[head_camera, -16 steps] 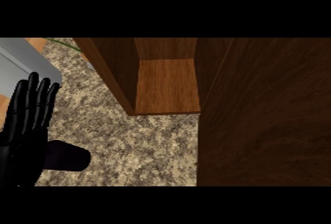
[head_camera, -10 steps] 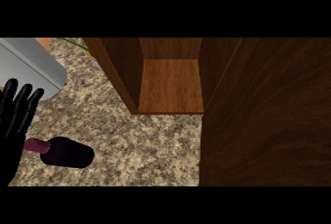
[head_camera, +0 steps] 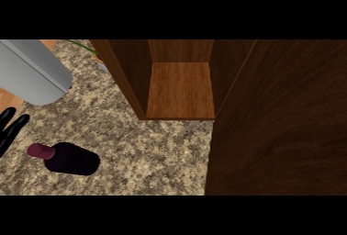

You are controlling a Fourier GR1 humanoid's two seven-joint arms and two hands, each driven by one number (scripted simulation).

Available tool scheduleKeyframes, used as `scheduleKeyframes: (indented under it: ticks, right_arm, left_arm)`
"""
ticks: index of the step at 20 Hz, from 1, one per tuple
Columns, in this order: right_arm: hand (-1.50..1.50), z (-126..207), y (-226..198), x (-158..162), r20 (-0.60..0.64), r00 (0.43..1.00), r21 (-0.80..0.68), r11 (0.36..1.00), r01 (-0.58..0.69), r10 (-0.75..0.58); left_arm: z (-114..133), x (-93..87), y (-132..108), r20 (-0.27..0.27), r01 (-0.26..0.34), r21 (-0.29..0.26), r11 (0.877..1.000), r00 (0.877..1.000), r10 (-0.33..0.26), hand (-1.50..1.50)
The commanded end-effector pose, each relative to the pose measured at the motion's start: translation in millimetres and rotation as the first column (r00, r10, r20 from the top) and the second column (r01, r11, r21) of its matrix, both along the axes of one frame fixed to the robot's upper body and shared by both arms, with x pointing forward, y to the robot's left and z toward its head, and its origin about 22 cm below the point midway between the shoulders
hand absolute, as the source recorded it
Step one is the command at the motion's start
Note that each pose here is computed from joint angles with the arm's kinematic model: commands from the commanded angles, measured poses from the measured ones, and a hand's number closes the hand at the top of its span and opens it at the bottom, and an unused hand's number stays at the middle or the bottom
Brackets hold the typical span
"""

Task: Pick up the wine, place it into the cabinet and close the cabinet

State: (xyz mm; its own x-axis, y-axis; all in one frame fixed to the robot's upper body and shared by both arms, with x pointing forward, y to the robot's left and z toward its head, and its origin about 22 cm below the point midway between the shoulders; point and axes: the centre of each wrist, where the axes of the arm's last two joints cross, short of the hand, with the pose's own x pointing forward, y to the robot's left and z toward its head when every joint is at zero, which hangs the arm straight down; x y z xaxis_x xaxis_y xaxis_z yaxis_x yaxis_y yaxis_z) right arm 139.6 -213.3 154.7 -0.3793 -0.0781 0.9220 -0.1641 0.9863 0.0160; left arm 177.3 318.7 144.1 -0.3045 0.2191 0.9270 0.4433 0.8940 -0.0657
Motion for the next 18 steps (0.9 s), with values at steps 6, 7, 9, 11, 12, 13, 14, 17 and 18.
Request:
scheduleKeyframes:
  ticks: [6, 7, 9, 11, 12, 13, 14, 17, 18]
  right_arm:
    - [-1.50, 38.0, 22.2, -33.2, -0.023, 0.999, 0.023, 0.999, -0.040, 0.041]
    - [-1.50, 29.3, 33.6, -31.8, -0.015, 0.998, 0.037, 0.998, -0.058, 0.059]
    - [-1.50, 41.4, 24.9, -41.3, -0.019, 0.998, 0.016, 0.999, -0.051, 0.051]
    - [-1.50, 39.9, 32.4, -36.0, -0.012, 1.000, 0.023, 0.999, -0.023, 0.023]
    - [-1.50, 41.7, 24.3, -39.1, -0.008, 0.999, 0.011, 0.999, -0.053, 0.053]
    - [-1.50, 41.9, 34.1, -31.2, 0.003, 0.999, 0.032, 0.999, -0.040, 0.040]
    - [-1.50, 41.4, 26.3, -44.8, -0.010, 0.999, 0.013, 0.999, -0.047, 0.047]
    - [-1.50, 48.5, 34.3, -37.6, -0.017, 0.999, 0.028, 0.999, -0.039, 0.039]
    - [-1.50, 36.7, 52.0, -32.3, -0.007, 0.998, 0.028, 0.998, -0.054, 0.055]
  left_arm:
    - [49.3, -28.9, 13.2, -0.058, 0.028, -0.016, 0.999, 0.998, -0.029, -1.50]
    - [39.4, -16.3, 24.2, -0.040, 0.012, -0.014, 1.000, 0.999, -0.013, -1.50]
    - [56.1, -25.1, 20.3, -0.050, 0.005, -0.005, 1.000, 0.999, -0.005, -1.50]
    - [44.3, -31.9, 30.4, -0.069, -0.022, 0.000, 1.000, 0.997, 0.021, -1.50]
    - [59.8, -25.6, 27.1, -0.075, -0.022, -0.015, 1.000, 0.997, 0.021, -1.50]
    - [46.3, -32.1, 27.1, -0.066, -0.023, -0.019, 1.000, 0.998, 0.022, -1.50]
    - [54.8, -27.4, 28.9, -0.093, -0.032, 0.003, 0.999, 0.995, 0.033, -1.50]
    - [55.9, -23.5, 48.6, -0.090, -0.036, 0.008, 0.999, 0.995, 0.036, -1.50]
    - [64.3, -27.9, 29.7, -0.102, -0.055, 0.014, 0.998, 0.993, 0.056, -1.50]
